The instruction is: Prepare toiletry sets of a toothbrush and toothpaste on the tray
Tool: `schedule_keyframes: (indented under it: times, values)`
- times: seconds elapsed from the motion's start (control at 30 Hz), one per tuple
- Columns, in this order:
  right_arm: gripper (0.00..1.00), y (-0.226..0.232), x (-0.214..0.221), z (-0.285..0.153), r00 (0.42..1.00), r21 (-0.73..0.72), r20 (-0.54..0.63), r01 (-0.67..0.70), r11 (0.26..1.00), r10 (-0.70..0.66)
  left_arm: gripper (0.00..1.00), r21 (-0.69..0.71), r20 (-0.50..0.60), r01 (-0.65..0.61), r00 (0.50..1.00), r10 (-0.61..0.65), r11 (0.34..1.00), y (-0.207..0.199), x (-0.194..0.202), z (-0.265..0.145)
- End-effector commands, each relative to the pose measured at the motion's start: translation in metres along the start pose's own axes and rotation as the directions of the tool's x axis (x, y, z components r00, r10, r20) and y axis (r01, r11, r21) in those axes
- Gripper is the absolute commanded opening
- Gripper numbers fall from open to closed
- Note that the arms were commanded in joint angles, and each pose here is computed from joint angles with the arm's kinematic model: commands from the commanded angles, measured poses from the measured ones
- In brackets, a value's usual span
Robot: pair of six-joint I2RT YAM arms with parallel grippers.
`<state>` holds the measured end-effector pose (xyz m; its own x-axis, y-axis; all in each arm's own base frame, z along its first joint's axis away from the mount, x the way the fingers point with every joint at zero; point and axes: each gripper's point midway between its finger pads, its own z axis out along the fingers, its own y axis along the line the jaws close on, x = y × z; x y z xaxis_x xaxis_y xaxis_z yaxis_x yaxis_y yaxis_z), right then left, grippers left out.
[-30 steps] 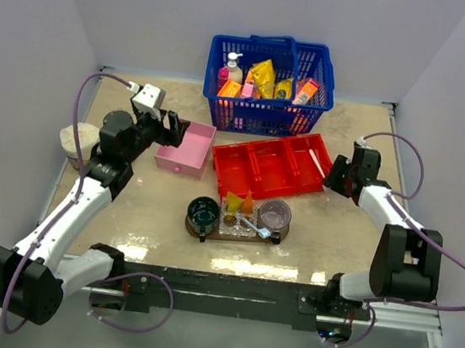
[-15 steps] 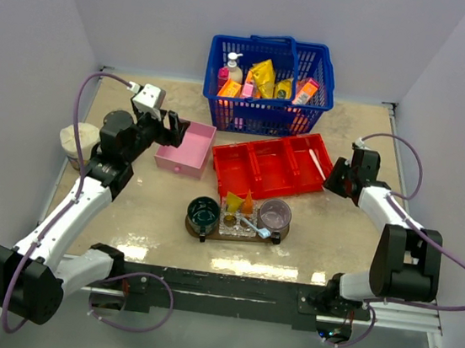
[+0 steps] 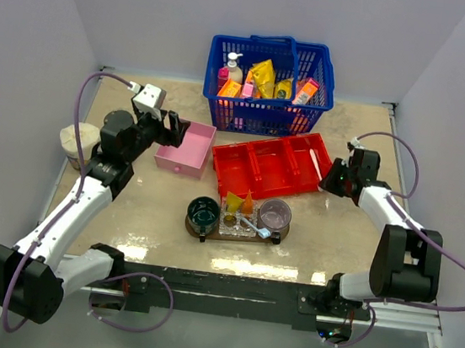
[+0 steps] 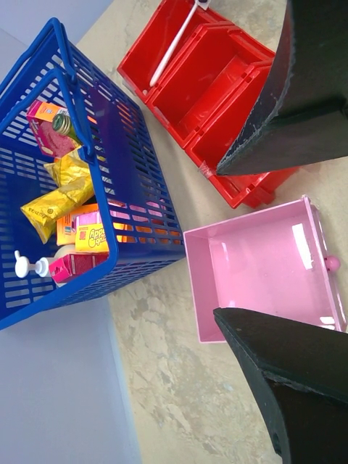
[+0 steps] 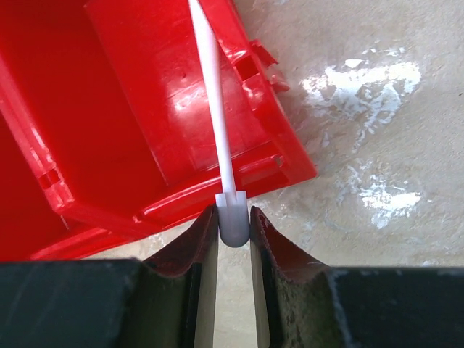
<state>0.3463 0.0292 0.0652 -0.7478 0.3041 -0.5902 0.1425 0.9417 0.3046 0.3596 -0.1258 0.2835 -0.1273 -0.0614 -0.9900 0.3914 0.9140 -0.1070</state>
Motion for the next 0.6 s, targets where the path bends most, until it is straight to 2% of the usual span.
schedule_keyframes:
  times: [0.0,0.17,0.43,0.57]
  values:
    - [0.03,0.029,-0.031,-0.024,0.998,-0.112,0.064,0.035,0.993,-0.028,0.77,0.028,0.049,-0.012,0.999,0.011,1.000,-0.006,-0.015,0.003]
    - [0.00,0.047,-0.038,-0.042,0.998,-0.186,0.057,0.022,0.982,-0.011,0.77,0.031,0.049,-0.011,0.999,0.010,0.999,-0.007,-0.015,0.003]
    - [0.00,0.053,-0.057,-0.093,0.996,-0.147,0.093,0.022,0.989,-0.008,0.77,0.034,0.056,-0.011,0.998,0.009,0.999,-0.008,-0.018,0.002]
    - [0.00,0.064,-0.065,-0.126,0.989,-0.176,0.150,0.032,0.984,-0.005,0.77,0.036,0.057,-0.010,0.998,0.008,0.999,-0.008,-0.018,0.001]
